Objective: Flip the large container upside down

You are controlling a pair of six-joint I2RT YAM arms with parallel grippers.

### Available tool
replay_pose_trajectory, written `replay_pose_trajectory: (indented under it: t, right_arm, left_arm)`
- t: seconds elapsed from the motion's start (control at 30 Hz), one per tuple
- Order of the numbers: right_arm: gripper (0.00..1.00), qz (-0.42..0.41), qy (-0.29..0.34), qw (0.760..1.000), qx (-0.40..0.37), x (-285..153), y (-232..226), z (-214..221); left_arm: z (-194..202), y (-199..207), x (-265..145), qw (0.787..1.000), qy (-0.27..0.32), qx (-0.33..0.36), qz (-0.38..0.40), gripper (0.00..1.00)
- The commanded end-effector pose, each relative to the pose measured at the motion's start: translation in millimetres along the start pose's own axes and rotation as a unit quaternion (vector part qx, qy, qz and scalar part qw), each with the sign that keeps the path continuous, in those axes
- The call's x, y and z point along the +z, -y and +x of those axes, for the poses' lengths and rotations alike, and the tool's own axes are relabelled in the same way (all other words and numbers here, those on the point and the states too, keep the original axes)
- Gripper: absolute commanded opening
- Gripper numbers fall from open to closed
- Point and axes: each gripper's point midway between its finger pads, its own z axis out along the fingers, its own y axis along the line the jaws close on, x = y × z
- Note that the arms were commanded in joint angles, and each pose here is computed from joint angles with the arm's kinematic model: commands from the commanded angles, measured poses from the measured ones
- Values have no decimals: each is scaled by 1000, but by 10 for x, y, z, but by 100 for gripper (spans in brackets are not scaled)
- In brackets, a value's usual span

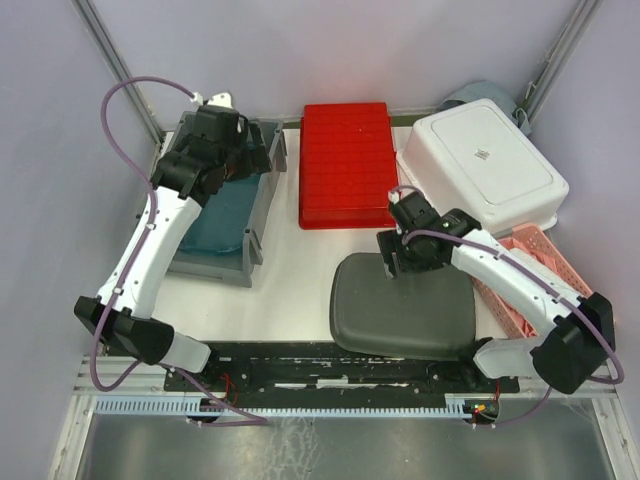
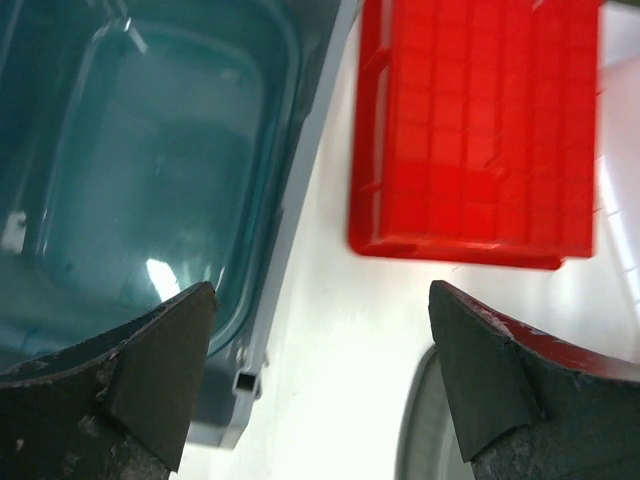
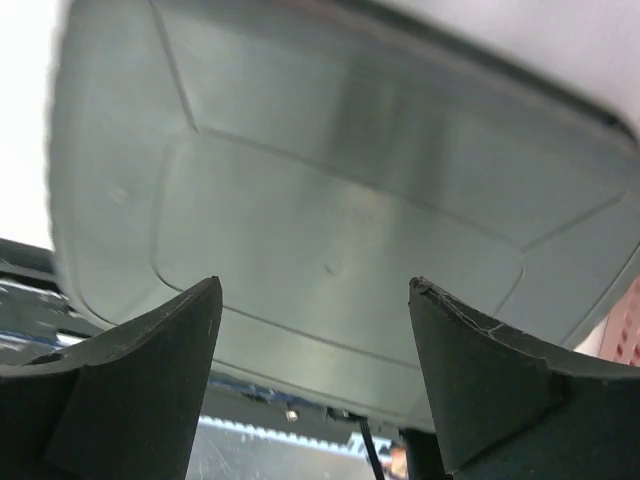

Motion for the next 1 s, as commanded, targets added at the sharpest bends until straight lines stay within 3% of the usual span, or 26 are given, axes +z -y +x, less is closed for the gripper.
replay_pose_trajectory:
  t: [0.0, 0.17, 0.43, 0.67, 0.8, 0.97]
  right_arm:
    - [84, -3, -27, 999, 30, 4, 50, 349]
    - [85, -8, -48, 998, 26, 290, -18, 432]
    - [85, -11, -41, 999, 27, 716, -81, 413]
    - [86, 30, 39, 999, 3, 1031, -38, -155]
    - [86, 27, 52, 998, 0, 1172, -130, -472]
    - [86, -1, 90, 996, -11, 949, -292, -843]
  left_arm:
    - [366, -255, 45, 998, -36, -8, -56, 94]
    - [724, -561, 260, 989, -90, -14, -113, 94]
    - [887, -416, 444, 991, -117, -27, -56, 94]
    - [774, -442, 533, 992, -109, -36, -53, 94]
    - [756, -570, 567, 990, -114, -53, -59, 94]
    - [688, -778, 606, 989, -104, -78, -68, 94]
